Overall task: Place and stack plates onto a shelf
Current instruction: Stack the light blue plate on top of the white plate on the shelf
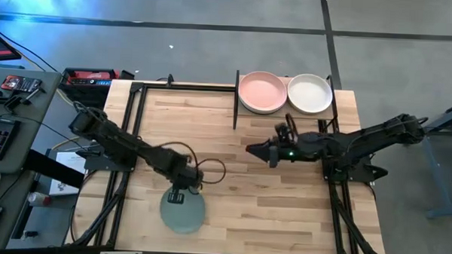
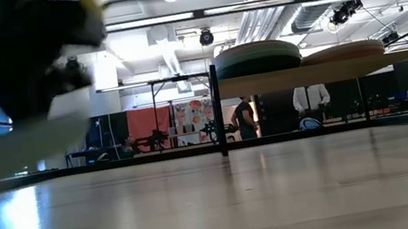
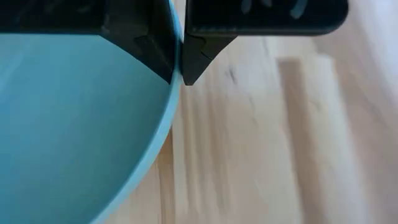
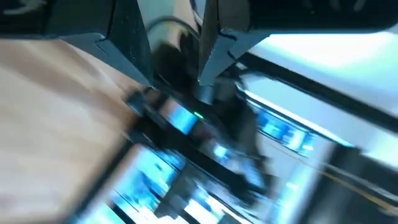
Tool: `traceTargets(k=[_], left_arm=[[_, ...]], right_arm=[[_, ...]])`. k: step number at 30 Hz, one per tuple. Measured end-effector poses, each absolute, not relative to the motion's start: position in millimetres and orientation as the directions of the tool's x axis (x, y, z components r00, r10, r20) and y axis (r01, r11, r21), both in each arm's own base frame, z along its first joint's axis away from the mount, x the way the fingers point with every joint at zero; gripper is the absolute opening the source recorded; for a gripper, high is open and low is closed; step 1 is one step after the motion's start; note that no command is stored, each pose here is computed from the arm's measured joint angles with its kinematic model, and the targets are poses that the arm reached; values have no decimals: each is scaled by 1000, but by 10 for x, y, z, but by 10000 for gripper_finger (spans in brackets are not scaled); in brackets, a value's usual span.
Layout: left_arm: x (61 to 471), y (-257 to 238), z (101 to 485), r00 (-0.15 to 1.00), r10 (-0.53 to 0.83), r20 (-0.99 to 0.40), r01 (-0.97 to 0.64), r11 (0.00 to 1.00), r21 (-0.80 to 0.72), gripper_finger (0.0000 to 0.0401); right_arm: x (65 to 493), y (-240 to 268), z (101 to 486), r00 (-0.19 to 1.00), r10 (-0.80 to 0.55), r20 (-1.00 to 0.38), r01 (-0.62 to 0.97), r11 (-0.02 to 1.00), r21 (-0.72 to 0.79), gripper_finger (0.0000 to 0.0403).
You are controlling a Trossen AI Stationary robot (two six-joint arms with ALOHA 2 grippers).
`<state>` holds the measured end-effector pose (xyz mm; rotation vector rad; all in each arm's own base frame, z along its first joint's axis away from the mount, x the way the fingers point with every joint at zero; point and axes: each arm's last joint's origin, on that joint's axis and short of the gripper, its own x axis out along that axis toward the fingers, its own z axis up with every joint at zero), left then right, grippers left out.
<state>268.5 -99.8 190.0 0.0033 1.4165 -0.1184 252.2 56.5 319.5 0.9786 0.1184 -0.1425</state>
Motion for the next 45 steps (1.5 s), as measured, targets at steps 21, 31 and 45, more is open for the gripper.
traceTargets(k=[21, 31, 45], left_arm=[[2670, -48, 2838, 150, 98, -984, -233, 971, 61, 1], [2663, 270, 2845, 144, 111, -983, -400, 915, 44, 1], [2763, 298, 2867, 249, 112, -962, -427, 904, -5, 1]], right_arm=[[2605, 499, 3992, 924, -382, 9, 330, 810, 486, 114], [3078, 609, 3915, 785, -464, -410, 609, 697, 378, 114], [3623, 774, 3490, 619, -427, -659, 733, 616, 289, 114]])
